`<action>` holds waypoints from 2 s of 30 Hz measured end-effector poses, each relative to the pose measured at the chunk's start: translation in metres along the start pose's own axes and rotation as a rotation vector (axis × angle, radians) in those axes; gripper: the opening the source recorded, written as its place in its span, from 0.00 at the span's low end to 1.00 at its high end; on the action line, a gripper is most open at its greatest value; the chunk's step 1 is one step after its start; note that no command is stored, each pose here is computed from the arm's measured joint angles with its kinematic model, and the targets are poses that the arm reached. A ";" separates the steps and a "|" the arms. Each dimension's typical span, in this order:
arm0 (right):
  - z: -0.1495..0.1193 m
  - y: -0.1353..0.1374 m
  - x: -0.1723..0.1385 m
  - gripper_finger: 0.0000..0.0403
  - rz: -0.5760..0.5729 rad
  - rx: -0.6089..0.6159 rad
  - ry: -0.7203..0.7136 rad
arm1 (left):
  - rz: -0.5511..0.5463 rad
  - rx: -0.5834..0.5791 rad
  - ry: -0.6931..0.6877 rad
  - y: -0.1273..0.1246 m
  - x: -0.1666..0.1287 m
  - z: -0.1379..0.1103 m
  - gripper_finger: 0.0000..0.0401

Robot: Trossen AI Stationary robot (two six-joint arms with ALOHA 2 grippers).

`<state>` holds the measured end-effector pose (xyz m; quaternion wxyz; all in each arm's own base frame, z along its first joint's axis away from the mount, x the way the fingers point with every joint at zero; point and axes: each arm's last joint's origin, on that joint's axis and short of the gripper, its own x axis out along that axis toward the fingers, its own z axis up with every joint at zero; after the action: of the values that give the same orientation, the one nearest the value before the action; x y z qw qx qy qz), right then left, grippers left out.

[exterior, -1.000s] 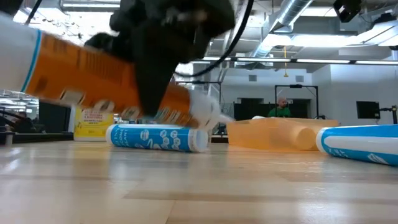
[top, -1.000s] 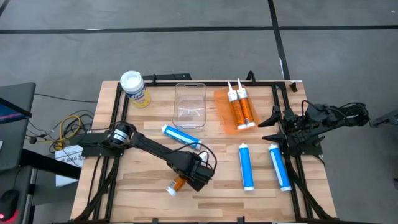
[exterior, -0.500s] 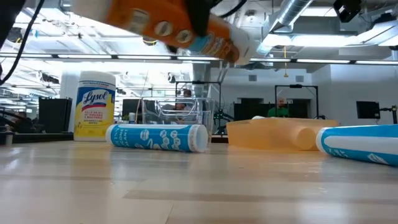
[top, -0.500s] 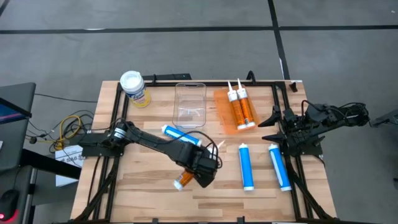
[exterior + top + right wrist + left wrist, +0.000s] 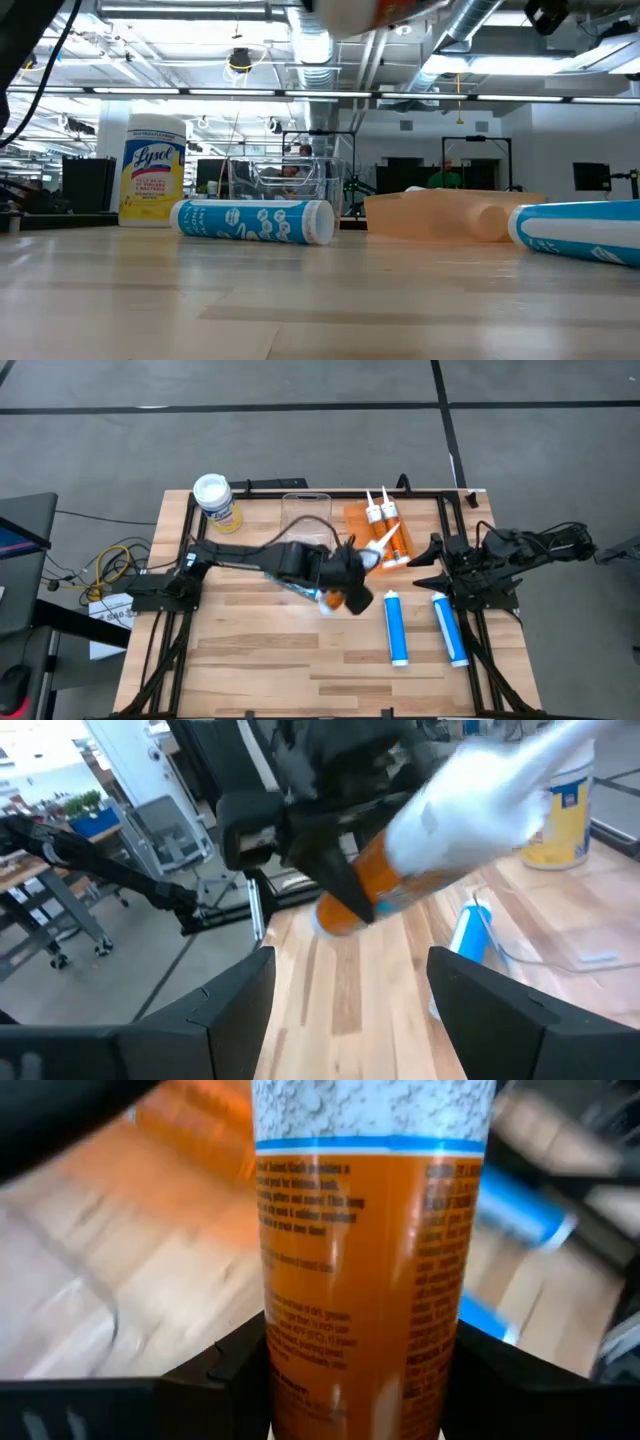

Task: Pick & place silicon tubes, Sealant and Lysol wipes
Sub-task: Put the orange sealant into the orange bin

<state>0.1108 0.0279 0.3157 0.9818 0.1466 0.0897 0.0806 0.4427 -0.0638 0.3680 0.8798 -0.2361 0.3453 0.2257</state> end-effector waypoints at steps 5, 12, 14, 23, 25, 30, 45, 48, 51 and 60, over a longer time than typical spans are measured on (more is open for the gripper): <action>0.003 0.000 0.007 0.63 -0.003 0.021 -0.024 | -0.076 0.016 -0.120 0.002 -0.012 0.022 0.48; 0.012 -0.005 0.011 0.63 -0.045 0.030 -0.100 | -0.054 0.031 -0.182 0.005 -0.019 0.028 0.48; 0.016 -0.006 0.010 0.63 -0.048 0.030 -0.147 | -0.061 0.042 -0.193 0.004 -0.019 0.029 0.48; 0.020 -0.013 0.018 0.63 -0.098 0.032 -0.171 | -0.085 0.051 -0.241 0.001 -0.020 0.034 0.48; 0.021 -0.015 0.022 0.63 -0.106 0.033 -0.181 | -0.089 0.059 -0.246 0.001 -0.020 0.034 0.48; 0.025 -0.017 0.029 0.64 -0.111 -0.009 -0.210 | -0.083 0.069 -0.249 0.001 -0.020 0.034 0.48; 0.033 -0.020 0.029 0.64 -0.094 -0.014 -0.276 | -0.067 0.089 -0.259 0.002 -0.020 0.035 0.48; 0.033 -0.020 0.031 0.64 -0.096 -0.014 -0.273 | -0.066 0.093 -0.259 0.002 -0.020 0.035 0.48; 0.034 -0.021 0.032 0.64 -0.099 -0.014 -0.278 | -0.067 0.095 -0.260 0.002 -0.020 0.035 0.48; 0.041 -0.025 0.038 0.64 -0.114 -0.018 -0.342 | -0.083 0.105 -0.287 0.000 -0.021 0.038 0.48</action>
<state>0.1590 -0.0002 0.3404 0.9870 0.1442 -0.0713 -0.0004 0.4477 -0.0470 0.4075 0.9398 -0.1693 0.2174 0.2023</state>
